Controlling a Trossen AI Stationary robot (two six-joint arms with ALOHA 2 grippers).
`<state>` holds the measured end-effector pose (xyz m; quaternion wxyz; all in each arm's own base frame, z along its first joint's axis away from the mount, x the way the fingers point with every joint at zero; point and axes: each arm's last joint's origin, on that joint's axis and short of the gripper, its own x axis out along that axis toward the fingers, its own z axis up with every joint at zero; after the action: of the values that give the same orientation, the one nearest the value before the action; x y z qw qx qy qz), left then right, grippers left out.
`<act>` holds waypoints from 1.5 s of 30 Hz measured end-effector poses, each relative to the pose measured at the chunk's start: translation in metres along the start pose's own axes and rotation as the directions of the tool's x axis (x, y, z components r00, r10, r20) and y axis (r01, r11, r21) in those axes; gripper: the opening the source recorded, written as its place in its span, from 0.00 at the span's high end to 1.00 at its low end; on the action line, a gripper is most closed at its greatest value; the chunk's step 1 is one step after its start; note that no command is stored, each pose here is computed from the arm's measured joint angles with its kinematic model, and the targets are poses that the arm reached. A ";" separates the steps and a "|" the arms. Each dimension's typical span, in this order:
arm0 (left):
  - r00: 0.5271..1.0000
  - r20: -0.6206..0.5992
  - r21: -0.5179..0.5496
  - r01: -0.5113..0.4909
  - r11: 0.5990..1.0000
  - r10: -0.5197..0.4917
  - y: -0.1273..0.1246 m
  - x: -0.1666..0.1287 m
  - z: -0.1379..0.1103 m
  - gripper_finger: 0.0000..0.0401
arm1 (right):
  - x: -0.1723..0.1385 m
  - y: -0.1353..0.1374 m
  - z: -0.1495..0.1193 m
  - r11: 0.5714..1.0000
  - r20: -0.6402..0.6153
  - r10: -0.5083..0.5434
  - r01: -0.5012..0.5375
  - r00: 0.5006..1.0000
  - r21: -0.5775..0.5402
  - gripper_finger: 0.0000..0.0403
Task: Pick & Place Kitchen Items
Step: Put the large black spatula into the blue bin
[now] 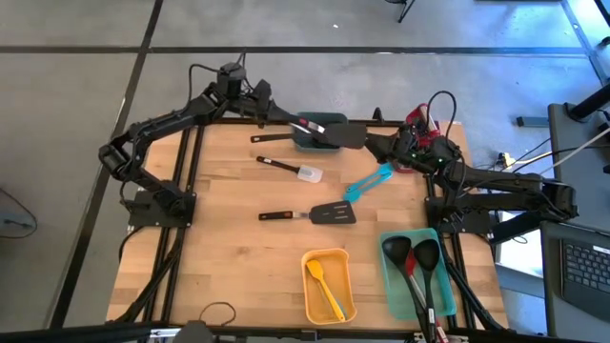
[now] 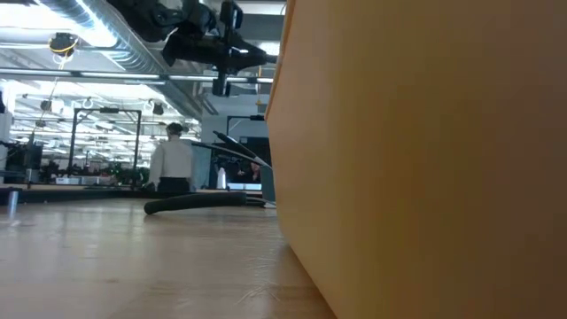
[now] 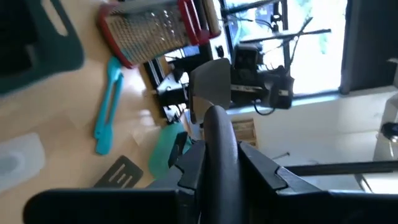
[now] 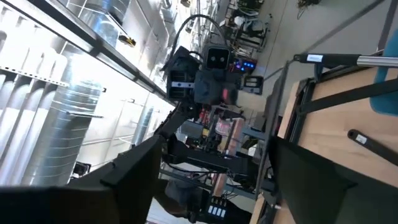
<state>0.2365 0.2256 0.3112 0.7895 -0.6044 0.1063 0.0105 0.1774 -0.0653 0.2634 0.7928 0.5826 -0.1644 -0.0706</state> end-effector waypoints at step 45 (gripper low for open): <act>0.934 -0.202 0.043 -0.291 0.956 0.294 0.070 -0.022 0.144 0.85 | 0.000 -0.001 -0.001 1.000 -0.015 -0.014 0.014 1.000 0.017 0.27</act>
<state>0.2275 0.3846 0.2838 0.7676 -0.5747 0.2764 0.0643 0.1777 -0.0650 0.2620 0.7883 0.5912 -0.1550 -0.0705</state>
